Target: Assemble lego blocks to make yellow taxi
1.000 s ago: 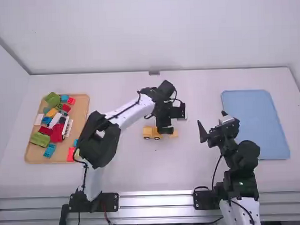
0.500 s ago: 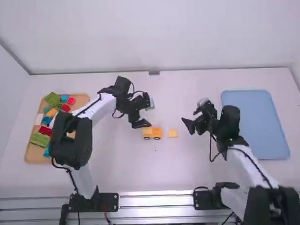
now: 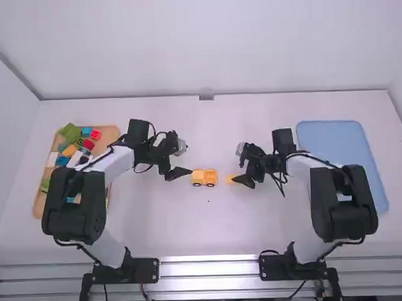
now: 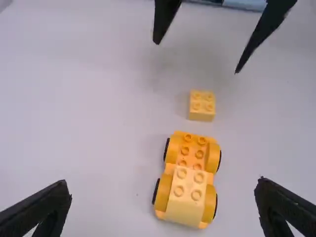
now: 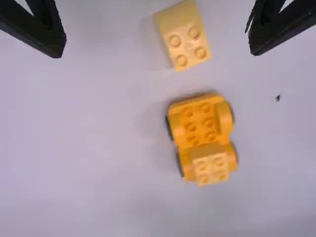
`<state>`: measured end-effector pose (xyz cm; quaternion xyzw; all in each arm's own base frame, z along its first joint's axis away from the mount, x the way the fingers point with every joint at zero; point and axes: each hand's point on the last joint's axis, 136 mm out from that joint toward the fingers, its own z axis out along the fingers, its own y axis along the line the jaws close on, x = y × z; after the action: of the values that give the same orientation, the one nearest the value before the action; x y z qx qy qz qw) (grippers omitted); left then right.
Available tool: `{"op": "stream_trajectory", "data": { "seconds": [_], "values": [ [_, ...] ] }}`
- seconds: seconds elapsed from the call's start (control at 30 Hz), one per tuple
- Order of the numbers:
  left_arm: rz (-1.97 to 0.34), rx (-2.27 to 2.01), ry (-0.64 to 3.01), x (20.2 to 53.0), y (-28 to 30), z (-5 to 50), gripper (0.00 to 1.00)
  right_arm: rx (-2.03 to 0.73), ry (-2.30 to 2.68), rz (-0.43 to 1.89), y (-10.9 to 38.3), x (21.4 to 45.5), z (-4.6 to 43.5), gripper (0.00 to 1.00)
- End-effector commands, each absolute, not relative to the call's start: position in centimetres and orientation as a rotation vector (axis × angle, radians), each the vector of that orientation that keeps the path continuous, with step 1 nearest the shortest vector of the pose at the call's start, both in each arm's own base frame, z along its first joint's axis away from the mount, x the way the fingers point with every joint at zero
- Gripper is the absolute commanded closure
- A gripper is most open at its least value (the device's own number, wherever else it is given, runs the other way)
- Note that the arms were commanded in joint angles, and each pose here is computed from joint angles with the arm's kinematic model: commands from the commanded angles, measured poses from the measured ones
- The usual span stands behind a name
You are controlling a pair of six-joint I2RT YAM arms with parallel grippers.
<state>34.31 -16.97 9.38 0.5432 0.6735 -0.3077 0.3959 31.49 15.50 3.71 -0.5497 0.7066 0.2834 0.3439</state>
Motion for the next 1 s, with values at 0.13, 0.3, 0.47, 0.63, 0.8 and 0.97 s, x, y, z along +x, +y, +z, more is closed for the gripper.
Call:
{"op": "stream_trajectory", "data": {
  "seconds": [0.13,0.3,0.47,0.63,0.8,0.97],
  "values": [
    [-0.864,1.331,1.595,32.7,-17.0,9.8,0.01,-1.518,1.638,0.785,15.8,31.9,2.6,0.01],
    [-0.867,1.340,1.562,31.9,-17.4,9.1,0.01,-1.614,1.591,0.825,16.8,30.4,-0.3,0.05],
    [-0.935,1.262,1.620,32.0,-17.3,9.5,0.01,-1.645,1.580,0.814,17.3,30.3,-1.2,0.20],
    [-0.963,1.241,1.638,32.0,-17.6,9.6,0.01,-1.679,1.612,0.781,17.0,30.4,-2.6,0.41],
    [-0.985,1.233,1.617,31.9,-17.5,10.0,0.01,-1.674,1.631,0.810,17.0,29.9,-3.4,0.60],
    [-0.959,1.275,1.592,31.5,-17.8,9.6,0.01,-1.651,1.644,0.823,16.6,30.0,-3.7,0.80]
  ]
}}
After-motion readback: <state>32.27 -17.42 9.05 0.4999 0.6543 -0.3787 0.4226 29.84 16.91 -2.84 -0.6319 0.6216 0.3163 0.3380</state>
